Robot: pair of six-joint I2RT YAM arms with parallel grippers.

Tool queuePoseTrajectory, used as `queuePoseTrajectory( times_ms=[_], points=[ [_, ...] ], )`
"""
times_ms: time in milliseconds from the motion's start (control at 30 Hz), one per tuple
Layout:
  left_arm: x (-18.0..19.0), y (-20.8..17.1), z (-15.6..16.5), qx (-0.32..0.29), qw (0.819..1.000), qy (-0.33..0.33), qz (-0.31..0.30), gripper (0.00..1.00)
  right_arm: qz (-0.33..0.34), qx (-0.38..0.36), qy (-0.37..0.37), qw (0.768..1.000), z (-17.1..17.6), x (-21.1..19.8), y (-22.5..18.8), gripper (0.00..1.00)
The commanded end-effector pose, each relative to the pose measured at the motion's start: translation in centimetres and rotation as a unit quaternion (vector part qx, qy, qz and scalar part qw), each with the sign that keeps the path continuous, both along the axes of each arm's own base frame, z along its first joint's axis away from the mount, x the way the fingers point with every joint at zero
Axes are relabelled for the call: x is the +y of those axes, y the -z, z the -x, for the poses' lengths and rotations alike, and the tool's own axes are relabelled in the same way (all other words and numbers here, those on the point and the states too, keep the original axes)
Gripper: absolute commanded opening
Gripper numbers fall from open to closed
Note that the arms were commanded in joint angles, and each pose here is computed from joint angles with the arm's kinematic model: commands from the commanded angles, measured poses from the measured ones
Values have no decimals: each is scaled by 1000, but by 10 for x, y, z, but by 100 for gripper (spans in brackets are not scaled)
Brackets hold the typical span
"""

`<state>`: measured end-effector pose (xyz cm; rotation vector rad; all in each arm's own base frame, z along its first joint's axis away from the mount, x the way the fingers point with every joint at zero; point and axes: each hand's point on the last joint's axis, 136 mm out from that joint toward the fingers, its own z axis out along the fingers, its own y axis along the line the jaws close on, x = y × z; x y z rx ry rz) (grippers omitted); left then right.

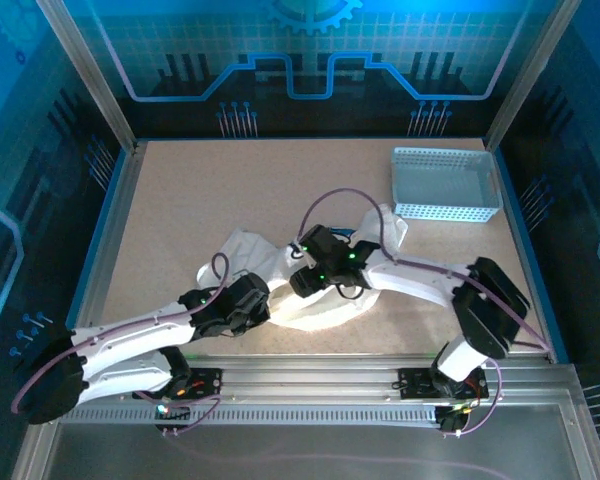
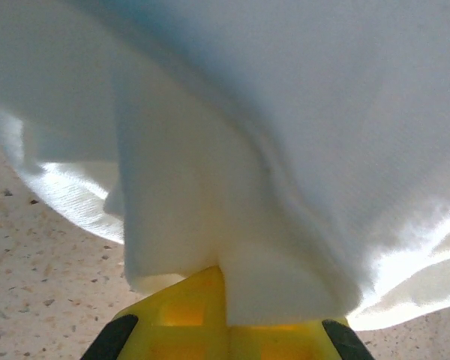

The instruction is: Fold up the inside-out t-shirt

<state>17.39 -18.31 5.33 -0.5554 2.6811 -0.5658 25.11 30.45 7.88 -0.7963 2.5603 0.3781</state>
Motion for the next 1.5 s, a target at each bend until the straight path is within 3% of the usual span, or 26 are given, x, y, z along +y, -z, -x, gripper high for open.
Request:
queuePoseTrajectory(
  times_ms=[0, 133, 333, 400, 633, 800, 967, 1100, 1167, 1467],
  points=[
    [-5, 1, 0, 1, 1000, -2, 18, 0, 27, -7, -1, 1000, -10, 6, 10, 61],
    [-5, 2, -2, -3, 1000, -2, 16, 2, 25, -16, -9, 1000, -16, 13, 7, 49],
    [-3, -8, -11, -17, 1000, 3, -5, 10, 22, -35, 6, 999, -29, 12, -5, 8],
    [-1, -13, -14, -24, 1000, 6, -9, 14, 7, -45, 10, 999, -30, 11, -15, 1],
    [5, -49, -30, -75, 996, 38, -4, 39, -49, -62, 5, 997, -14, -3, -76, 0],
    [16, -49, -47, -40, 997, 44, -42, 42, -113, -78, -4, 991, 11, -21, -135, 0],
    [0, -92, -68, -109, 989, 87, -40, 49, -158, -87, -1, 984, 29, -43, -177, 0],
    [-27, -141, -65, -212, 958, 169, -97, 57, -151, -81, 7, 985, 29, -49, -178, 0],
    [-46, -156, -57, -252, 940, 209, -96, 64, -149, -77, 6, 986, 27, -47, -174, 0],
    [-80, -127, -56, -238, 932, 256, -101, 78, -175, -77, -2, 981, 28, -40, -186, 0]
  ],
)
